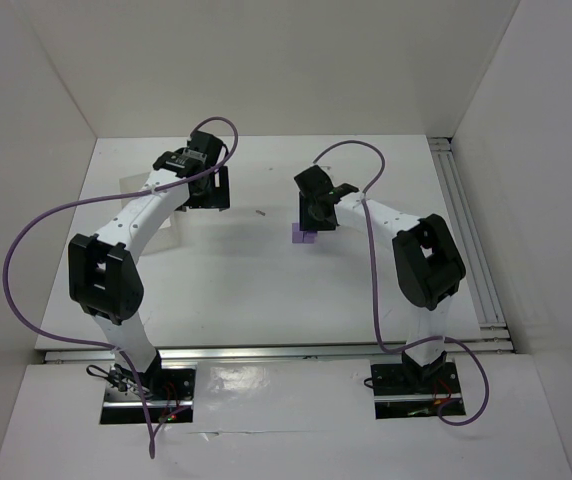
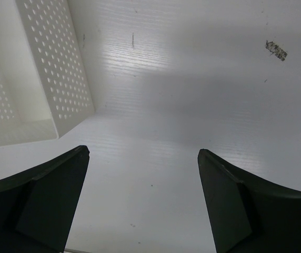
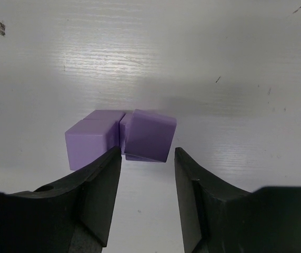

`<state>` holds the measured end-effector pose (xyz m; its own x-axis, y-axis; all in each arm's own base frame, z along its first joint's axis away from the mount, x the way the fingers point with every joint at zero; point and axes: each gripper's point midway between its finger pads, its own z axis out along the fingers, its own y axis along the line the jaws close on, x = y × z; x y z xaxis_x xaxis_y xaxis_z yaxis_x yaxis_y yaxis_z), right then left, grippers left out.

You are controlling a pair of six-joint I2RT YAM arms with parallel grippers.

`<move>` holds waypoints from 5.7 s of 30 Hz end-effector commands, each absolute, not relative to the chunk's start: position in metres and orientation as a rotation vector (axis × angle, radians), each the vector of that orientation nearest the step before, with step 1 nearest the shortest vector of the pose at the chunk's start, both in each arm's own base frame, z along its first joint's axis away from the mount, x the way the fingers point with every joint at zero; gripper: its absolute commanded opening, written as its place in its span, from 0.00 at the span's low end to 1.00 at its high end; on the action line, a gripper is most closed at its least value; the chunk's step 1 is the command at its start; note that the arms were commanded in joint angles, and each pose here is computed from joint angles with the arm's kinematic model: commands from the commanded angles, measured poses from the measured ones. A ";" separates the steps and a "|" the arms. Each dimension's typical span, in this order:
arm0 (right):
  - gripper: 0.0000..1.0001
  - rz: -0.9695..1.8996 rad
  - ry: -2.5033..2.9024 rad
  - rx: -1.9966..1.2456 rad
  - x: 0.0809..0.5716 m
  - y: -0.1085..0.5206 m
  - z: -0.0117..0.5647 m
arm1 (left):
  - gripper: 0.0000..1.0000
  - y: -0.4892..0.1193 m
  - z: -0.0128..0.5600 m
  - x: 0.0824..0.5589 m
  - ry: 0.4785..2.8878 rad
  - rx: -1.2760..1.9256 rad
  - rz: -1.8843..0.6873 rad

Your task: Build the wood block tower

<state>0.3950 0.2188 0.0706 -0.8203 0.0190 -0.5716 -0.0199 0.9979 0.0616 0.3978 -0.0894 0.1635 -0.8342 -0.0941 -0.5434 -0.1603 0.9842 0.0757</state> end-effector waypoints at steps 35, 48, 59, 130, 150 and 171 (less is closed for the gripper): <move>0.28 0.077 2.420 0.122 0.471 0.211 0.095 | 0.97 -0.093 0.175 0.402 2.524 -0.197 0.129; 0.28 0.082 2.461 0.097 0.455 0.212 0.085 | 0.97 -0.092 0.172 0.403 2.528 -0.199 0.145; 0.28 0.078 2.479 0.071 0.445 0.217 0.082 | 0.97 -0.091 0.173 0.401 2.528 -0.199 0.145; 0.99 0.273 2.390 0.030 0.441 0.209 0.145 | 0.97 -0.122 0.167 0.401 2.546 -0.146 0.066; 0.99 0.513 2.426 0.011 0.430 0.229 0.122 | 0.97 -0.117 0.177 0.401 2.525 -0.157 0.092; 0.99 0.530 2.480 -0.011 0.421 0.235 0.102 | 0.97 -0.118 0.177 0.403 2.525 -0.157 0.092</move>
